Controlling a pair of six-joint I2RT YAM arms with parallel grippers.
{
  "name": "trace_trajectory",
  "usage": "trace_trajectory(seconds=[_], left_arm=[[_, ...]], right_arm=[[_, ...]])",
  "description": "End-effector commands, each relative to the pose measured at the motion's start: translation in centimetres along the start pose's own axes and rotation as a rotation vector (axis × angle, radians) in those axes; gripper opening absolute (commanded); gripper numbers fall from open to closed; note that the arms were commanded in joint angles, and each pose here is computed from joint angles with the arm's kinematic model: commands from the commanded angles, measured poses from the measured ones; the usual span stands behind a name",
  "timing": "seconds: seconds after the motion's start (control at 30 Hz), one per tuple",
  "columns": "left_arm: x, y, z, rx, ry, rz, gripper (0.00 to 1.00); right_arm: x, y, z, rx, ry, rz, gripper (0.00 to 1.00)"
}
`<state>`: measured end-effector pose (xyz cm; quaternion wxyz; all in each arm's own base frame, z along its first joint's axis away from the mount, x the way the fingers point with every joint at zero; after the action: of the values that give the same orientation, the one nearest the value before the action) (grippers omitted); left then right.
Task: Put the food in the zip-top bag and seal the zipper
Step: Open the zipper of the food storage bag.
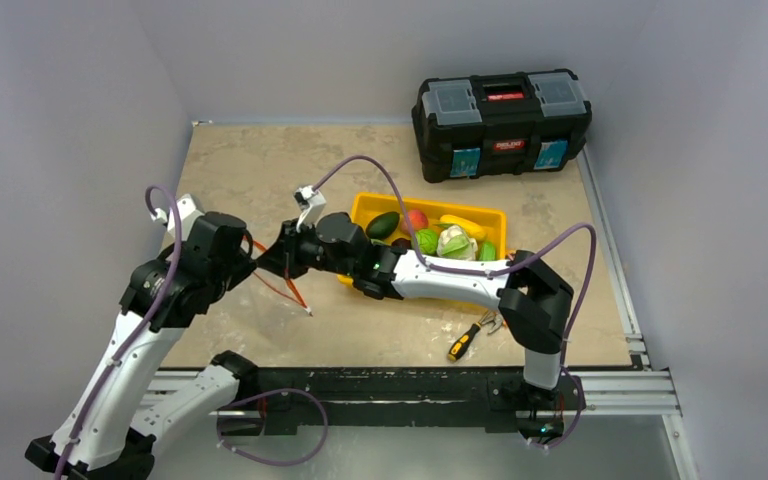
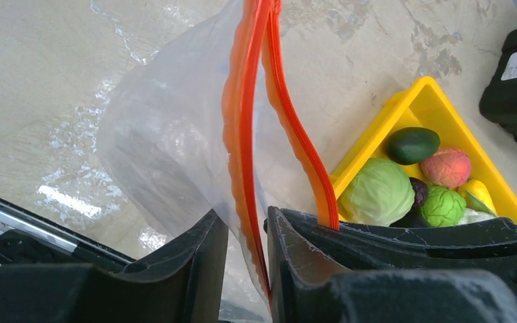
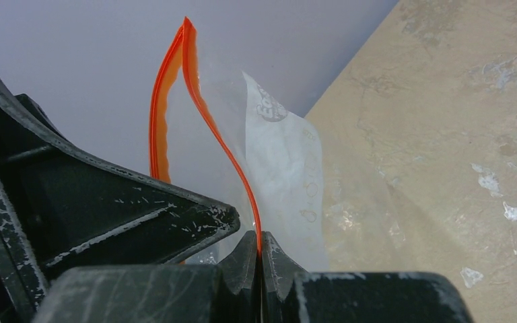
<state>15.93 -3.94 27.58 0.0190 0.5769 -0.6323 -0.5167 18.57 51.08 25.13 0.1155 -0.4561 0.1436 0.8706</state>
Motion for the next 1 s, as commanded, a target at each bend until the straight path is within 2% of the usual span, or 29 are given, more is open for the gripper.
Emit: trace_trajectory(seconds=[0.0, 0.1, 0.2, 0.3, 0.4, 0.63, 0.83, 0.97], left_arm=[[-0.6, -0.7, -0.9, 0.038, -0.041, -0.043, 0.23], [-0.8, -1.2, -1.3, 0.054, -0.103, -0.051, 0.09], [-2.1, -1.6, -1.7, 0.076, -0.200, -0.100, 0.00], [-3.0, -2.1, -2.8, 0.144, -0.349, -0.113, 0.00], [-2.7, -3.0, -4.3, 0.202, -0.485, -0.064, 0.00], [1.7, -8.1, -6.3, 0.263, -0.643, 0.170, 0.00], [2.9, -8.6, -6.5, 0.377, -0.622, 0.225, 0.00], [3.6, -8.8, -5.7, 0.371, -0.624, 0.236, 0.00]], right_arm=[[-2.7, -0.5, 1.5, -0.061, -0.014, -0.077, 0.00], [-2.7, -0.5, 1.0, -0.103, -0.071, -0.091, 0.00], [-2.0, -0.3, -0.9, -0.127, -0.169, -0.089, 0.00], [-0.4, -0.8, -2.8, -0.124, -0.207, -0.041, 0.00], [0.6, -0.7, -4.0, -0.107, -0.218, -0.024, 0.00], [2.9, -1.0, -7.0, 0.033, -0.160, 0.045, 0.00], [4.1, -0.1, -9.6, 0.181, -0.033, 0.140, 0.17], [3.1, 1.8, -10.3, 0.254, 0.056, 0.147, 0.31]])
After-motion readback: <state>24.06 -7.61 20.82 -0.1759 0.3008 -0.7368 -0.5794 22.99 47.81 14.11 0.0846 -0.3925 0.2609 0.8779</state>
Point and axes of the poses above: each gripper's point midway between its finger pads, its own y axis back along the fingers, its own z axis along the line the jaws close on, x = y × z, the point moved 4 cm from there along y, back along the fingers, and after that the axes turned 12 degrees about y, right-handed, at the moved point
